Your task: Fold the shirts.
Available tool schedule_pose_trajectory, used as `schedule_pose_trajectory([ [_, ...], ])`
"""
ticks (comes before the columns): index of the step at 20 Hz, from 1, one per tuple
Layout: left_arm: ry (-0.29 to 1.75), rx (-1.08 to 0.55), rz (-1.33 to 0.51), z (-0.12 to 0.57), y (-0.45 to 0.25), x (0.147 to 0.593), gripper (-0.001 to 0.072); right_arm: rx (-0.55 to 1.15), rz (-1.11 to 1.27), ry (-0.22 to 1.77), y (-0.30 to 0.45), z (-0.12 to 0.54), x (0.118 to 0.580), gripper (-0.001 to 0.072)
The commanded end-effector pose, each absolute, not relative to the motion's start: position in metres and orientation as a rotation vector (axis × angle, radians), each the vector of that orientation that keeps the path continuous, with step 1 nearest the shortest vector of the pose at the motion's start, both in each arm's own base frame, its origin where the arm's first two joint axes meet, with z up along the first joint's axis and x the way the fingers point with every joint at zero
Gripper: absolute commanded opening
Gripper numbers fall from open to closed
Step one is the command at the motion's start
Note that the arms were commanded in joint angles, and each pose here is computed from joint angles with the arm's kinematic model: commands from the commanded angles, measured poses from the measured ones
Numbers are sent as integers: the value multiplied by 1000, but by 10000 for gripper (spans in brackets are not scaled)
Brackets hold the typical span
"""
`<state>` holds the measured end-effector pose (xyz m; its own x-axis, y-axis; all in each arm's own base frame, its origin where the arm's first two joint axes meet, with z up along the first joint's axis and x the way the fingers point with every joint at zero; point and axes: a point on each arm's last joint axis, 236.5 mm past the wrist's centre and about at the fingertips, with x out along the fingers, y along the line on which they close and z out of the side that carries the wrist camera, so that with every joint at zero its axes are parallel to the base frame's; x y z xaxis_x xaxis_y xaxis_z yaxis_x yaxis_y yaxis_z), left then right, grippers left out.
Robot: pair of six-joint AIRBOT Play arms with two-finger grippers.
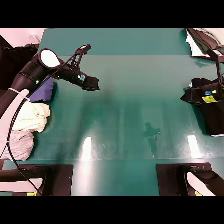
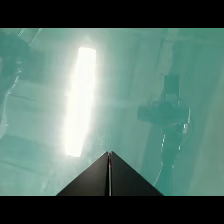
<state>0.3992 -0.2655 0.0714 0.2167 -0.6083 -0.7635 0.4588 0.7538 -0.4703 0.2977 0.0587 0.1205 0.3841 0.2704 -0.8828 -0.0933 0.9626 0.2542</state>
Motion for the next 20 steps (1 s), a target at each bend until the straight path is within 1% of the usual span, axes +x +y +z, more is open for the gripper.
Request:
schedule_pose_trajectory([
  [1,1130,-154,-743,72,-266,399,23,172,235,1153,60,121,298,21],
  [10,1125,-159,-743,73,-266,400,23,172,236,1156,60,121,297,21],
  [14,1079,-249,-769,87,-281,406,23,172,236,1156,60,121,297,21],
  [18,1010,-279,-743,95,-281,423,23,172,236,1156,60,121,297,21],
  [20,1028,-278,-754,94,-282,418,23,172,236,1157,60,120,297,21],
])
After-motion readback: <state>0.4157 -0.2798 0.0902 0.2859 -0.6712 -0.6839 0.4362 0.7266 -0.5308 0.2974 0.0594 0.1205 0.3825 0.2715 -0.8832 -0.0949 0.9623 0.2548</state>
